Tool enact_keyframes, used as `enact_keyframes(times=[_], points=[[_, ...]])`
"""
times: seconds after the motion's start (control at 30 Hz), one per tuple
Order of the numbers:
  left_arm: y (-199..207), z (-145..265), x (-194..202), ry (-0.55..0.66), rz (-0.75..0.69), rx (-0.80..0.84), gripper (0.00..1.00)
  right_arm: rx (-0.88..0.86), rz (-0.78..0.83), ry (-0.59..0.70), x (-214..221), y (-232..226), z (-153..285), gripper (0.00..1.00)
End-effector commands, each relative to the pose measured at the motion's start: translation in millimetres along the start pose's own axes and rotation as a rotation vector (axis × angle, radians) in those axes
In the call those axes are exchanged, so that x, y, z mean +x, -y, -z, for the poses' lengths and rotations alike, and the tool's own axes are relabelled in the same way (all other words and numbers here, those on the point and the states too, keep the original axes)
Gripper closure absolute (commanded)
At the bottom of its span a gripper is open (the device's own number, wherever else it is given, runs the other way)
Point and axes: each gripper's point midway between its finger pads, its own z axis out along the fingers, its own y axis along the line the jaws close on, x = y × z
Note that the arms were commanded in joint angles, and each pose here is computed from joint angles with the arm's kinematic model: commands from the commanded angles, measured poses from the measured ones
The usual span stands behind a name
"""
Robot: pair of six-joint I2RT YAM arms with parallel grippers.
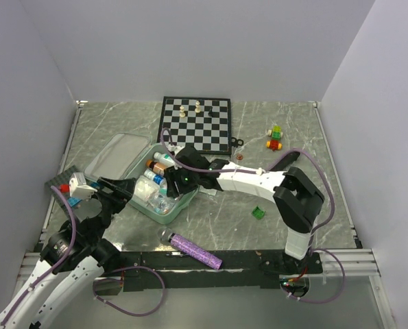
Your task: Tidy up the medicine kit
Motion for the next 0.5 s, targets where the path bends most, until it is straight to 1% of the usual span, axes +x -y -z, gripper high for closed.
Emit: enact_keyframes(times=[0.0, 0.03, 0.1, 0.13, 0.17, 0.2, 0.3, 0.37, 0.47], points=[[1.1, 1.8, -4.8, 0.019, -0.008, 0.008, 0.24, 0.162, 0.075, 0.021, -10.5, 14.0, 35.8, 0.37], [1.3, 1.2, -4.9, 0.021, -0.007, 0.009, 0.24, 0.164, 0.095, 0.034, -16.3, 11.9, 37.8, 0.37], [2.6, 0.9, -5.1, 0.022, -0.004, 0.014, 0.24, 0.118, 0.145, 0.033, -22.1, -1.6, 35.3, 0.44], [3.4, 0.2, -3.9, 0.018, -0.006, 0.016, 0.24, 0.101, 0.161, 0.019, -21.9, -5.8, 32.7, 0.53], [4.3, 0.1, -4.7, 0.020, -0.002, 0.018, 0.24, 0.090, 0.177, 0.010, -21.7, -11.6, 29.1, 0.57], [4.6, -0.2, -4.0, 0.017, -0.003, 0.018, 0.24, 0.068, 0.195, -0.005, -20.0, -17.9, 24.9, 0.65], [3.1, -0.9, -2.0, 0.010, -0.002, 0.011, 0.24, 0.011, 0.217, -0.043, -13.6, -32.4, 13.6, 0.80], [2.7, -0.6, -0.9, 0.006, 0.001, 0.013, 0.24, -0.008, 0.221, -0.059, -8.4, -36.1, 4.7, 0.85], [1.6, -1.0, 0.6, 0.003, 0.000, 0.015, 0.24, -0.047, 0.213, -0.127, 5.1, -38.7, -9.0, 0.86]])
